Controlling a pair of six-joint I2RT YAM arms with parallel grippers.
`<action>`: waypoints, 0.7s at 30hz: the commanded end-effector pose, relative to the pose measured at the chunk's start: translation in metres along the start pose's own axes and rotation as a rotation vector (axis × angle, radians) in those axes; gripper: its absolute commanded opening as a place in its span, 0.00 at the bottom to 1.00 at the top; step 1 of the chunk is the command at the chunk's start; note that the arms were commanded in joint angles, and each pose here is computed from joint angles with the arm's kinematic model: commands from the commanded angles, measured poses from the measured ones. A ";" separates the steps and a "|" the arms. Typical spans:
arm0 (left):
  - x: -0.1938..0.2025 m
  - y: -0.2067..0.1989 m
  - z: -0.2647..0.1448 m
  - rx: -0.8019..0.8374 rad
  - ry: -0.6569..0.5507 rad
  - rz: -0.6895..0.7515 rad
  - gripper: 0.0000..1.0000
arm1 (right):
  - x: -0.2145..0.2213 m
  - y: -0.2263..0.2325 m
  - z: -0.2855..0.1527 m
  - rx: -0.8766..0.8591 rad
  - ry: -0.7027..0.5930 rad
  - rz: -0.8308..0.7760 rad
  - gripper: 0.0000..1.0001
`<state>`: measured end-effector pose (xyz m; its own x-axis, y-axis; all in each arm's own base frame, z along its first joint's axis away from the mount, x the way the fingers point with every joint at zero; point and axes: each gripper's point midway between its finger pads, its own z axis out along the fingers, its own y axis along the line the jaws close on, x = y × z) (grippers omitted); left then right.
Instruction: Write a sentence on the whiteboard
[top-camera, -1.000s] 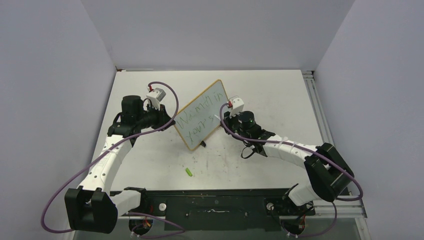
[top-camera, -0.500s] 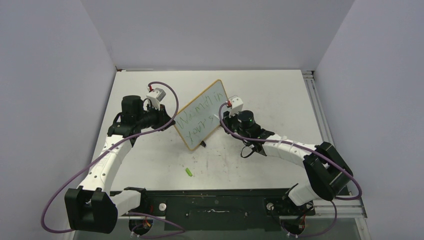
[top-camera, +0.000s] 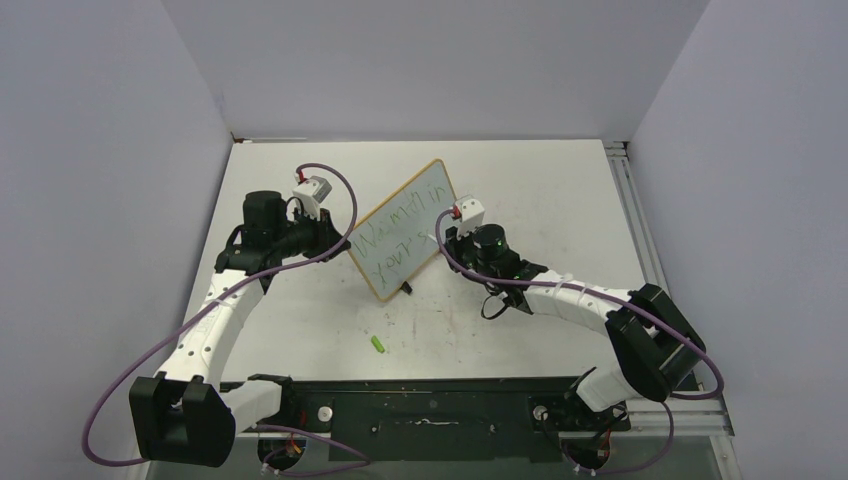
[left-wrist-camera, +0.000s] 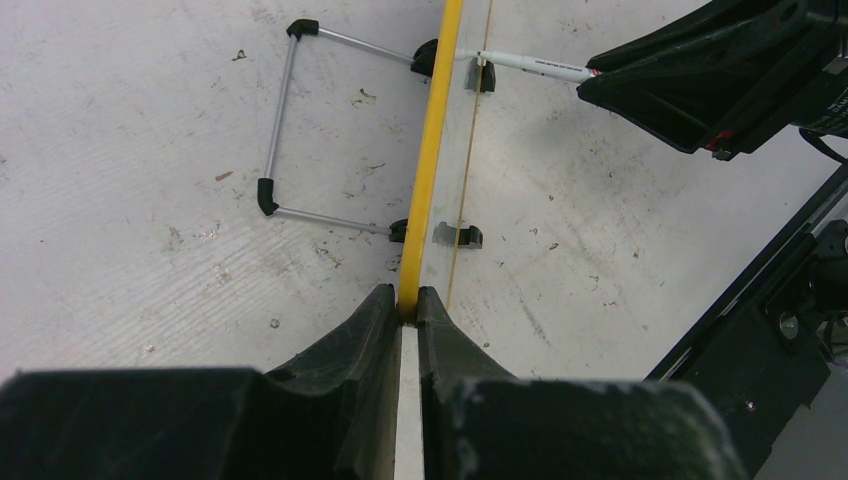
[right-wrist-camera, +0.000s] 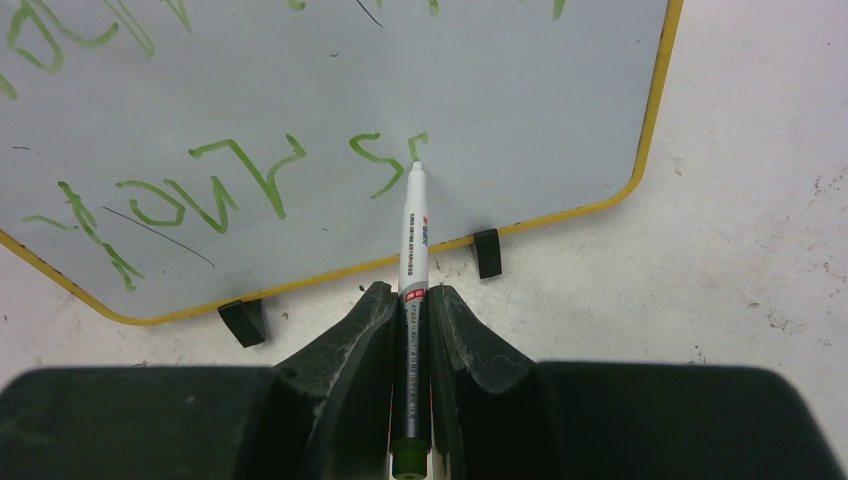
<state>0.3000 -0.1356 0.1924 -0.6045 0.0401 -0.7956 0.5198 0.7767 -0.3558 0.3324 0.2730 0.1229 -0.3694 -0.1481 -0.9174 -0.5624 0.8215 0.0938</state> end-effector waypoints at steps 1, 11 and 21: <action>0.005 0.006 -0.001 -0.022 0.033 0.009 0.00 | 0.000 -0.001 0.001 0.019 -0.005 0.000 0.05; 0.004 0.005 -0.001 -0.021 0.032 0.010 0.00 | -0.013 -0.009 0.004 0.069 -0.043 0.008 0.05; 0.005 0.006 -0.001 -0.021 0.033 0.009 0.00 | -0.028 -0.008 0.006 0.063 -0.078 0.001 0.05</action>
<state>0.2999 -0.1358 0.1925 -0.6044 0.0404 -0.7957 0.5209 0.7757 -0.3562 0.3365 0.2648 0.1202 -0.3723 -0.1533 -0.9154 -0.5197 0.8516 0.0687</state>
